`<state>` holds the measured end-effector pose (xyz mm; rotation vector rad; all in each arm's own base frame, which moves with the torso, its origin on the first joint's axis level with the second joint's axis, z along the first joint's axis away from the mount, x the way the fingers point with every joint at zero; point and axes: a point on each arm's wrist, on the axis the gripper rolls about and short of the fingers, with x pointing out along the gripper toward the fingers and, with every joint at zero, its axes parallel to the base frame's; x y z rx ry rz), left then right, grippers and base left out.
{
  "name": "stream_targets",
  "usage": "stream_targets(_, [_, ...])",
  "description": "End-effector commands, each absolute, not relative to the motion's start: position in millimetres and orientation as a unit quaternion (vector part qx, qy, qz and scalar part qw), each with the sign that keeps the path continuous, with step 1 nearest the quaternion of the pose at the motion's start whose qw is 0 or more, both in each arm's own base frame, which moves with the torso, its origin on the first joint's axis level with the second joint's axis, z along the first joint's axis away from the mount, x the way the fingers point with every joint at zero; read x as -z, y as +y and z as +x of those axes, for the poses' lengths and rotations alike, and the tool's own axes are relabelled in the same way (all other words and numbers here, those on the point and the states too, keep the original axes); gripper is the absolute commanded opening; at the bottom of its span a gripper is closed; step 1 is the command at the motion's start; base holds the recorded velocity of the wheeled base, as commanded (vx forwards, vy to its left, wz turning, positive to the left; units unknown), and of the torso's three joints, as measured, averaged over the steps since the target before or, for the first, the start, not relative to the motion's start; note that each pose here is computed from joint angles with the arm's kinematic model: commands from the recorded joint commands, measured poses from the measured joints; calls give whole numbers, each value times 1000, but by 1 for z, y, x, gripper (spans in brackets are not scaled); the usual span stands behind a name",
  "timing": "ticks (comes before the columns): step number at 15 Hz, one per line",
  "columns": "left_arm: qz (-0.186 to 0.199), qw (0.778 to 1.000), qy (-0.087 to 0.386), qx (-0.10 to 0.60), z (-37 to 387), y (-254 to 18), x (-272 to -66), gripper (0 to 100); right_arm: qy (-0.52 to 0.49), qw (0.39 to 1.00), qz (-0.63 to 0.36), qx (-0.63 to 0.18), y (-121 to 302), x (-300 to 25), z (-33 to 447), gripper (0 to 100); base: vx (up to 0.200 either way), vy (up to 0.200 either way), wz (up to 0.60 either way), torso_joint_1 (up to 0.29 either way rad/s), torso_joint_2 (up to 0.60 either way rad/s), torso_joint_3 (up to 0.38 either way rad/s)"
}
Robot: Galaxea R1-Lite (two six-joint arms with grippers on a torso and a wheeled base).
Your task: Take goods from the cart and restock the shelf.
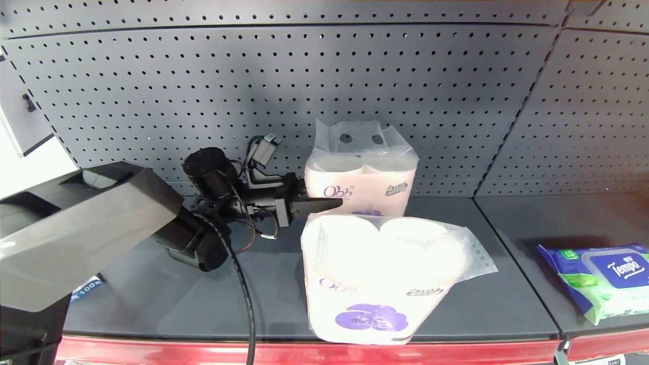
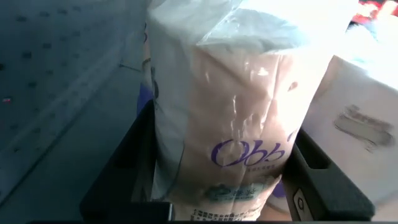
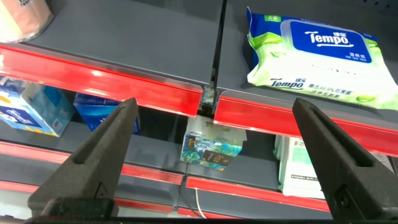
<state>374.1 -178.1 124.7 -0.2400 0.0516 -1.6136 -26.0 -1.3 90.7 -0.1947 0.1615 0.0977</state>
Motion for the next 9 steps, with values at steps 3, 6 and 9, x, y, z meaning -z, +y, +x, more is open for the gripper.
stream_targets(3, [-96, 671, 19, 735, 373, -178, -129, 0, 81, 990, -102, -50, -1, -91, -26, 100, 0, 0, 0, 0, 0, 0])
stream_targets(6, [-75, 662, -4, 746, 382, -175, -141, 0, 79, 989, -115, -51, -1, -91, -26, 100, 0, 0, 0, 0, 0, 0])
stream_targets(9, [-61, 654, -9, 754, 386, -169, -141, 0, 79, 989, -116, -51, -1, -91, -26, 100, 0, 0, 0, 0, 0, 0])
